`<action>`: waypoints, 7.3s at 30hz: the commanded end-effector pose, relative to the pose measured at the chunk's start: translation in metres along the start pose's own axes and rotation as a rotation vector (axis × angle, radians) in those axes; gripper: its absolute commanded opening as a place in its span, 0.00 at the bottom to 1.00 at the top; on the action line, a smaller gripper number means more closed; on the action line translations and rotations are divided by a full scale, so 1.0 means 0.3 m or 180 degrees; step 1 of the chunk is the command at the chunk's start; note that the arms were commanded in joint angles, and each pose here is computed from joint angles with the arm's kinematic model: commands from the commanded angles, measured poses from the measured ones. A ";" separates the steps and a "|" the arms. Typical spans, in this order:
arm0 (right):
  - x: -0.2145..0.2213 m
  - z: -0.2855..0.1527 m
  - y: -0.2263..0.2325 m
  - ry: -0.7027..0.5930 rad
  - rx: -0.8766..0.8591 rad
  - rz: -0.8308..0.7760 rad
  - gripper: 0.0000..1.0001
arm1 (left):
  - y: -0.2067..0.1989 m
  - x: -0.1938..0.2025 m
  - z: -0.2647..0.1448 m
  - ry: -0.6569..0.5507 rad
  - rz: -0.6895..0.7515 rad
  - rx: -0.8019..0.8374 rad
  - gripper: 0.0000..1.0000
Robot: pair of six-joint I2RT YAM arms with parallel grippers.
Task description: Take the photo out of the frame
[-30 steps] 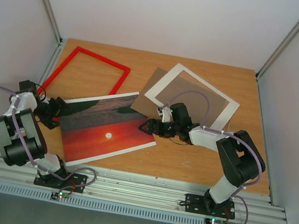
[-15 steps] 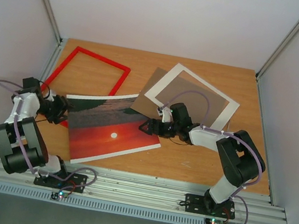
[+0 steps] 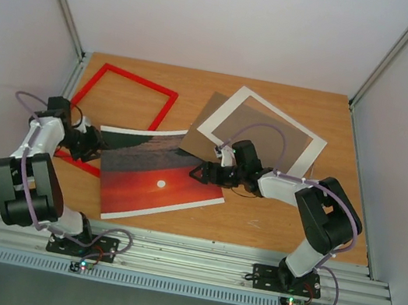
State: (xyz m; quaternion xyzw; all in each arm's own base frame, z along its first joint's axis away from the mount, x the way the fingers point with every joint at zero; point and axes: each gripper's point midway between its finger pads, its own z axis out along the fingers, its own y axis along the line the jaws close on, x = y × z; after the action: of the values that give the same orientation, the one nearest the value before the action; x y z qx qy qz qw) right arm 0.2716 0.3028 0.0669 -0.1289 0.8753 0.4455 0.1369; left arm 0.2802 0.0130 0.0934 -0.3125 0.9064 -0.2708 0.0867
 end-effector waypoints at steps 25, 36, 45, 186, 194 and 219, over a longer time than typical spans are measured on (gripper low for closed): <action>-0.018 -0.031 0.026 -0.0078 -0.0005 -0.0127 0.97 | -0.030 -0.063 0.248 0.0733 0.0228 0.0073 0.35; -0.019 -0.036 0.025 -0.0082 0.0021 -0.0143 0.97 | -0.089 -0.064 0.254 0.0898 0.0073 0.0721 0.28; -0.022 -0.042 0.026 -0.0090 0.0053 -0.0167 0.97 | -0.133 -0.056 0.178 0.0704 0.0169 0.0911 0.11; -0.360 -0.489 0.457 -0.2588 0.3973 -0.4885 0.04 | -0.913 0.196 -0.376 -0.0680 0.1055 0.2235 0.06; -0.393 -0.603 0.430 -0.2630 0.4616 -0.4846 0.03 | -0.844 0.148 -0.332 -0.0907 0.1094 0.1758 0.48; -0.240 -0.320 0.208 -0.1369 0.5257 -0.5319 0.02 | -0.409 0.121 -0.618 -0.2386 0.1715 -0.0148 0.91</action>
State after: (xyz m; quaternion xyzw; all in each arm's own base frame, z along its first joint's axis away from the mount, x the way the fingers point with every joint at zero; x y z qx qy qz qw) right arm 0.3123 0.2723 0.2186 -0.4637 0.4809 -0.4611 0.5840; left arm 0.2644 -0.0236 0.3327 -0.1538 0.8599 -0.1383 0.4667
